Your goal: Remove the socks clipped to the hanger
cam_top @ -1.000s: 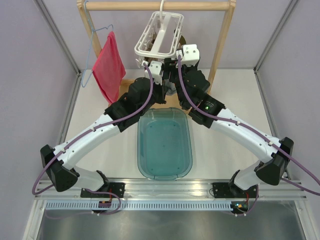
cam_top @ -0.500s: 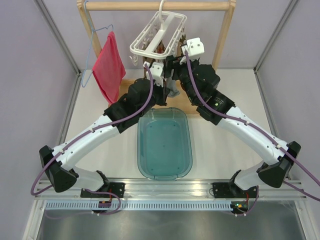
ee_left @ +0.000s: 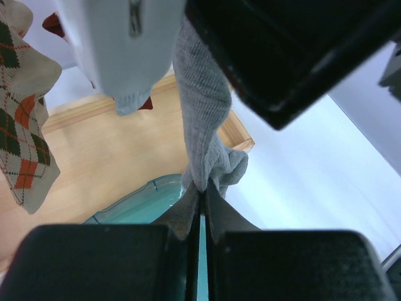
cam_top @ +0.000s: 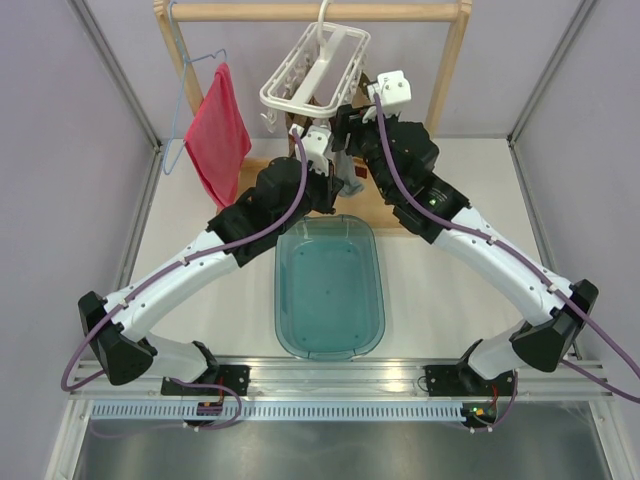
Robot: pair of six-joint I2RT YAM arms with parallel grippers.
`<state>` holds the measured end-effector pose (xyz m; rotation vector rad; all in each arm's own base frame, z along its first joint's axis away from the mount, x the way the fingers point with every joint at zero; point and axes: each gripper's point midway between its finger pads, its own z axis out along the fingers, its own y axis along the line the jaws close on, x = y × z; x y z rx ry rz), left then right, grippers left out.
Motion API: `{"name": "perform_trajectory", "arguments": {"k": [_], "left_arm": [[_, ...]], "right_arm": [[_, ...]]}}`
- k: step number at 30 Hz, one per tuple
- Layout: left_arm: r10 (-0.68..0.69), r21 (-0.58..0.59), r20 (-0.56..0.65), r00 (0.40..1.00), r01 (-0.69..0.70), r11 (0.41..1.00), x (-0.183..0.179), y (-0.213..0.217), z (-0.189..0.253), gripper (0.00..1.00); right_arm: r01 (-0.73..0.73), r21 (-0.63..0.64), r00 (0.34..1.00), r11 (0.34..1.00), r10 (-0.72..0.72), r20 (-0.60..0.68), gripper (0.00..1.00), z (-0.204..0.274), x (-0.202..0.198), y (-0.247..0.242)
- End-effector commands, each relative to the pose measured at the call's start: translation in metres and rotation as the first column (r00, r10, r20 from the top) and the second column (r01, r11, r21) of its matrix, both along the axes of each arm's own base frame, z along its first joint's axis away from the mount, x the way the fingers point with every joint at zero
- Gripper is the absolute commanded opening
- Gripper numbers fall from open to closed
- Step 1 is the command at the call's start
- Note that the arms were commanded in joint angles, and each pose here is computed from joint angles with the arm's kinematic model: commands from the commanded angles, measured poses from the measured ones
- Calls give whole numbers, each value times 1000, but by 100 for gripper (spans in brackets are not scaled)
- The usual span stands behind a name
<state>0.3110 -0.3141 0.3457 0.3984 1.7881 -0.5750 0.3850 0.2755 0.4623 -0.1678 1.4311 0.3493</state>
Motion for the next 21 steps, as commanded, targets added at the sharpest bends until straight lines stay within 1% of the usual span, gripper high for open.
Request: {"name": "perform_trajectory", "arguments": {"k": [1, 3, 10, 15, 16, 19, 20, 21], "left_arm": [[-36, -1, 42, 998, 36, 999, -4, -2, 14, 2], [-37, 5, 42, 998, 37, 999, -3, -4, 13, 2], [-55, 19, 35, 998, 55, 998, -4, -10, 6, 2], [-58, 25, 36, 998, 57, 998, -4, -11, 5, 2], [-58, 25, 38, 998, 57, 998, -4, -11, 6, 2], [-59, 29, 37, 998, 58, 998, -5, -12, 4, 2], [-61, 29, 39, 997, 60, 998, -5, -13, 5, 2], [-62, 31, 37, 997, 61, 998, -5, -13, 4, 2]], "right_arm": [[56, 20, 998, 998, -56, 18, 71, 12, -3, -1], [84, 3, 996, 996, -84, 26, 70, 11, -6, 0], [160, 22, 985, 987, -161, 54, 68, 10, -17, 2], [143, 35, 987, 989, -145, 65, 64, 7, -20, 10], [140, 39, 988, 989, -142, 67, 58, 6, -19, 11], [136, 48, 987, 990, -139, 75, 46, 4, -21, 14], [138, 57, 987, 989, -142, 78, 38, 6, -22, 12], [135, 57, 987, 989, -140, 80, 33, 6, -23, 12]]}}
